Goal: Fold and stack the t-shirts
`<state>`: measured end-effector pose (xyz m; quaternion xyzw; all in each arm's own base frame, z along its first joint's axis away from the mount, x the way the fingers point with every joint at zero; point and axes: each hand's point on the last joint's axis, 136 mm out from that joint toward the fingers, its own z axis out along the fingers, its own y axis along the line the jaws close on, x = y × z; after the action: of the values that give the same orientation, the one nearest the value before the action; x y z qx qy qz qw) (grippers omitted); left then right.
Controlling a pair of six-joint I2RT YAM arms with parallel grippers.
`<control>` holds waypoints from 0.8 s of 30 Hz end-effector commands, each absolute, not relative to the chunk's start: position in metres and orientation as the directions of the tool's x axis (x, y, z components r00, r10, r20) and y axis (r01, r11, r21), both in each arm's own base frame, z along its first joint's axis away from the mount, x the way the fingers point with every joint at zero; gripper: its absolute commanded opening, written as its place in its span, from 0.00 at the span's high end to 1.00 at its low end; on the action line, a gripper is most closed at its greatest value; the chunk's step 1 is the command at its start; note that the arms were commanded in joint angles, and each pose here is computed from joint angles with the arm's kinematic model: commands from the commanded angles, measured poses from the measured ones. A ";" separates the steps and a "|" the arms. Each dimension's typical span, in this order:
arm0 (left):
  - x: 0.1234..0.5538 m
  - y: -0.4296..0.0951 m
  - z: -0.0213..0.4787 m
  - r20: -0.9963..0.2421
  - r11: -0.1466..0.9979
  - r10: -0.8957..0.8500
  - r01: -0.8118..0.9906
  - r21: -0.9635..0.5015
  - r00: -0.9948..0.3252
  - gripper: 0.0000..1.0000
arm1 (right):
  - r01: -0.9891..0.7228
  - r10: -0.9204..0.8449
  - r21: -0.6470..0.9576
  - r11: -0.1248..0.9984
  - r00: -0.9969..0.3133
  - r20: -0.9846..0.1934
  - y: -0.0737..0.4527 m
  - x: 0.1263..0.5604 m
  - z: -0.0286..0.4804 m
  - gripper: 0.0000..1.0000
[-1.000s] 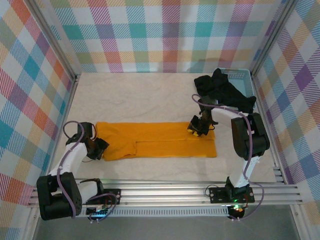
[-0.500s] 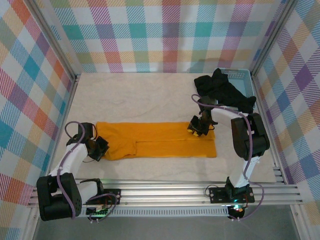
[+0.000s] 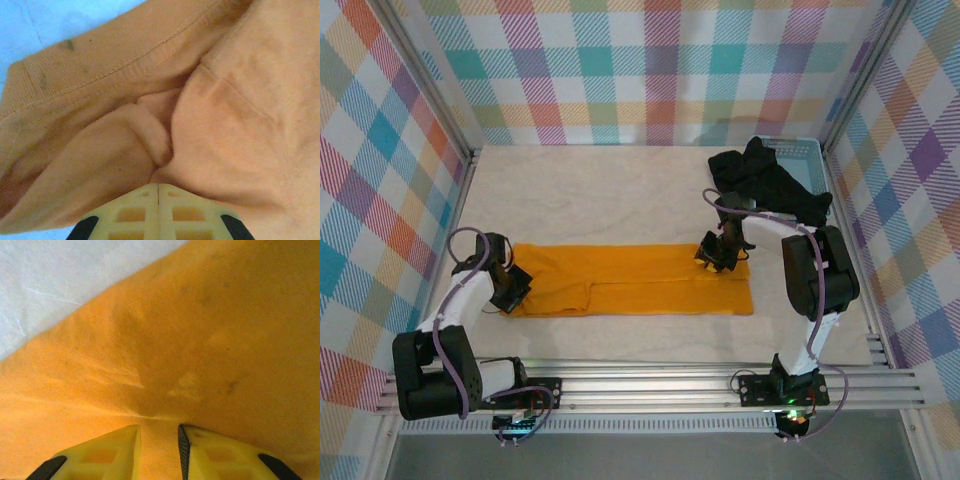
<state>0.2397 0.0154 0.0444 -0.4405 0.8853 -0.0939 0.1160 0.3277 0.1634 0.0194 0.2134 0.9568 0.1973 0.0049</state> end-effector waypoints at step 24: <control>0.264 -0.052 0.053 -0.067 0.561 -0.821 -0.781 -0.276 -0.566 0.64 | 0.234 0.252 0.221 0.947 -0.966 -0.057 0.138 0.323 0.045 0.64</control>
<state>0.2360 -0.0399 0.0488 -0.4421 0.8889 -0.0794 0.0903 0.3295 0.1440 0.0591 0.1436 0.9772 0.1365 0.0757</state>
